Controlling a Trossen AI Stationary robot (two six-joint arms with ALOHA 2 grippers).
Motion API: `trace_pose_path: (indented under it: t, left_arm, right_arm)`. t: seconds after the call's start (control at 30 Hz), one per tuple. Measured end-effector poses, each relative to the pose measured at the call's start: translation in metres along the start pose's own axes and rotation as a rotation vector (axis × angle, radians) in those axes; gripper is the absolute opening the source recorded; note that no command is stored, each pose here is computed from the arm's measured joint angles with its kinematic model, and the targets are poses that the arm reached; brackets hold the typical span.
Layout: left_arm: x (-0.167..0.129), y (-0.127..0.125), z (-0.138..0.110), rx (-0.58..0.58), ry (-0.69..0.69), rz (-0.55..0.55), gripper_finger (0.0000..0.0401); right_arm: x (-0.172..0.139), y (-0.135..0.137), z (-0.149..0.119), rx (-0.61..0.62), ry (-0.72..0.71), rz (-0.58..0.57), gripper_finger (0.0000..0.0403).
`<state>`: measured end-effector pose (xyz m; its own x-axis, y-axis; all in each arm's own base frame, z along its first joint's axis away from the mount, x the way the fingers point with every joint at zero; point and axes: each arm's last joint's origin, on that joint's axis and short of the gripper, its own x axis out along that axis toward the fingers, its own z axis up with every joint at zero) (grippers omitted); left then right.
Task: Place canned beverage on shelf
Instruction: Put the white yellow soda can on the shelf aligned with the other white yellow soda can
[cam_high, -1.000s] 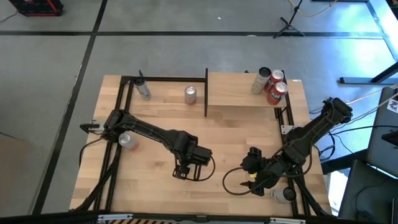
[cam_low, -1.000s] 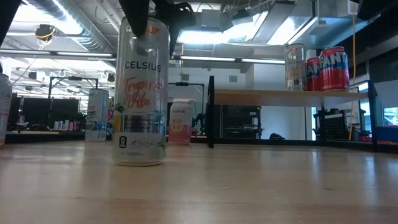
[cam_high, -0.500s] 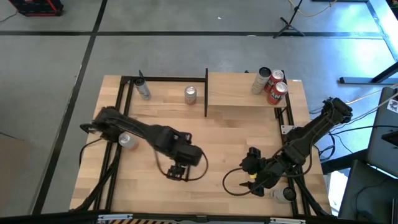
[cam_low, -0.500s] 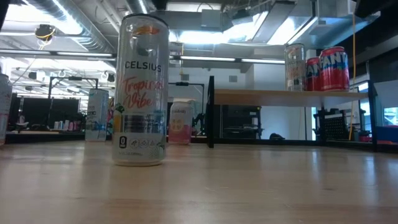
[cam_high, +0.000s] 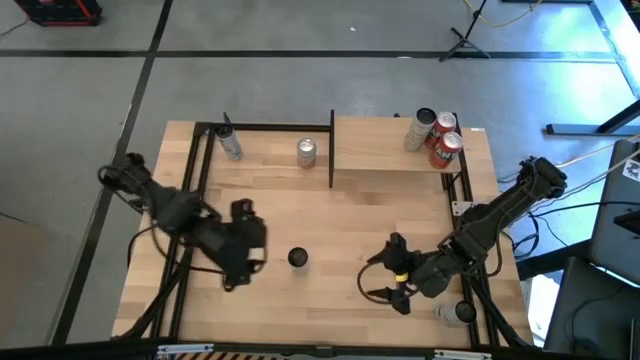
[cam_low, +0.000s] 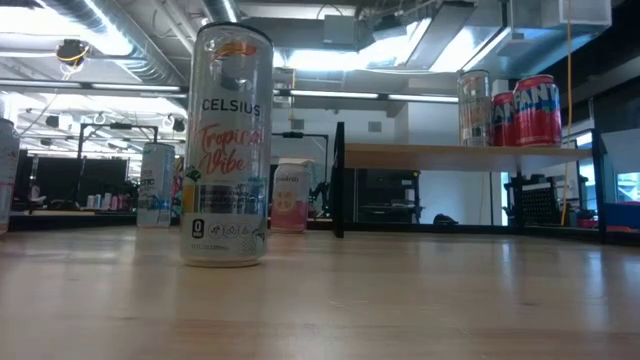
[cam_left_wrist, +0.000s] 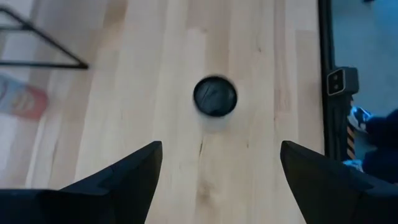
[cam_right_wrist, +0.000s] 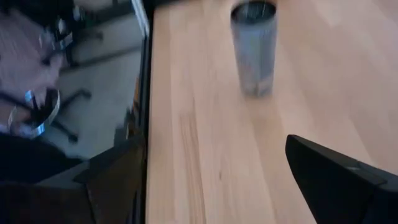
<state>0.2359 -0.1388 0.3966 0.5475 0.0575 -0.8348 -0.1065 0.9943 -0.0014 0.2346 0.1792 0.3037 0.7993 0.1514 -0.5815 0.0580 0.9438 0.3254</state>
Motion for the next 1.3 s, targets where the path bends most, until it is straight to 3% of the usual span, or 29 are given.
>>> trace_pose_path:
  t: [0.17, 0.3, 0.57, 0.9, 1.3]
  left_arm:
    - [-0.009, 0.007, -0.046, -0.068, -0.048, -0.001, 0.0316]
    - [-0.013, 0.012, -0.081, -0.138, -0.111, -0.081, 0.0316]
    - [-0.013, 0.013, -0.127, -0.158, -0.201, -0.163, 0.0316]
    - [-0.015, 0.005, -0.141, -0.114, -0.287, -0.132, 0.0316]
    - [-0.016, 0.005, -0.141, -0.158, -0.299, -0.131, 0.0316]
  right_arm:
    - [0.015, -0.005, 0.016, 0.018, -0.108, -0.012, 0.0374]
    - [0.034, -0.013, 0.030, 0.030, -0.169, -0.031, 0.0374]
    - [0.055, -0.020, 0.077, 0.025, -0.246, -0.091, 0.0374]
    - [0.083, -0.034, 0.111, -0.036, -0.232, -0.096, 0.0374]
    - [0.152, -0.049, 0.092, -0.094, -0.106, -0.058, 0.0374]
